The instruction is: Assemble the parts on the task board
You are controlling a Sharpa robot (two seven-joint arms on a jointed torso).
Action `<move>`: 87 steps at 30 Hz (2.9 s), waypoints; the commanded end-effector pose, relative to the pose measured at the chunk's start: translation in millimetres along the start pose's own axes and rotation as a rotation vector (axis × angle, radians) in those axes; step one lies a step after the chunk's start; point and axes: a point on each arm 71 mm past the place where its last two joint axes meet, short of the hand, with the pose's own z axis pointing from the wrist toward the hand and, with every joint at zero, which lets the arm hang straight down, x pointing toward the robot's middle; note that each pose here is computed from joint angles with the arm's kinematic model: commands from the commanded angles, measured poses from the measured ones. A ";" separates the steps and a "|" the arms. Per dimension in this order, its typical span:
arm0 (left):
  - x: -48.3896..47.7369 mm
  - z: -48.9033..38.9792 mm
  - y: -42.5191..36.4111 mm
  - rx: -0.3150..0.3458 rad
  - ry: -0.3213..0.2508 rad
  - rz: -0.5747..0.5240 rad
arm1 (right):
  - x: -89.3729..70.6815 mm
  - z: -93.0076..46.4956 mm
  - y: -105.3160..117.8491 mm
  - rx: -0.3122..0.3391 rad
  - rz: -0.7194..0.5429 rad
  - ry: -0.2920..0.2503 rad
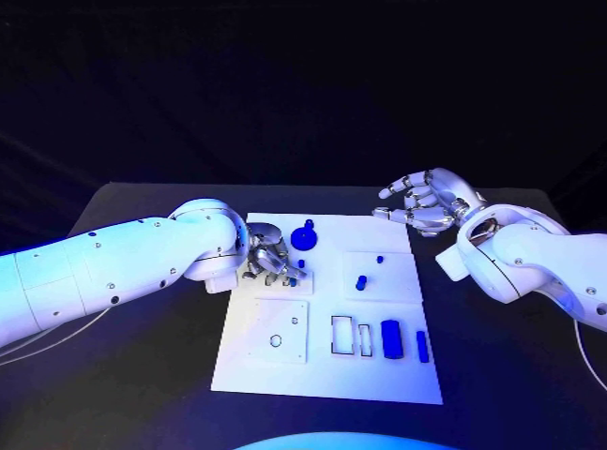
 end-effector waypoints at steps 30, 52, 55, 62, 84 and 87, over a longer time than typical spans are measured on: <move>1.0 2.2 -2.0 0.020 0.025 -0.048 | 1.4 2.3 -0.2 0.002 -0.001 0.007; -4.9 -7.8 7.1 0.021 -0.070 -0.120 | -0.1 2.4 -3.7 0.013 -0.004 0.006; -4.9 -8.9 7.9 0.014 -0.077 -0.090 | -0.2 2.5 -4.3 0.015 -0.004 0.006; -4.7 -9.2 8.4 -0.003 -0.098 -0.039 | -0.3 2.5 -5.2 0.018 -0.004 0.006; 3.9 -7.0 9.5 -0.023 -0.078 0.021 | 0.1 2.9 -5.8 0.019 -0.004 0.005; 4.7 -6.9 9.2 -0.023 -0.074 0.023 | 0.4 3.0 -5.6 0.019 -0.004 0.006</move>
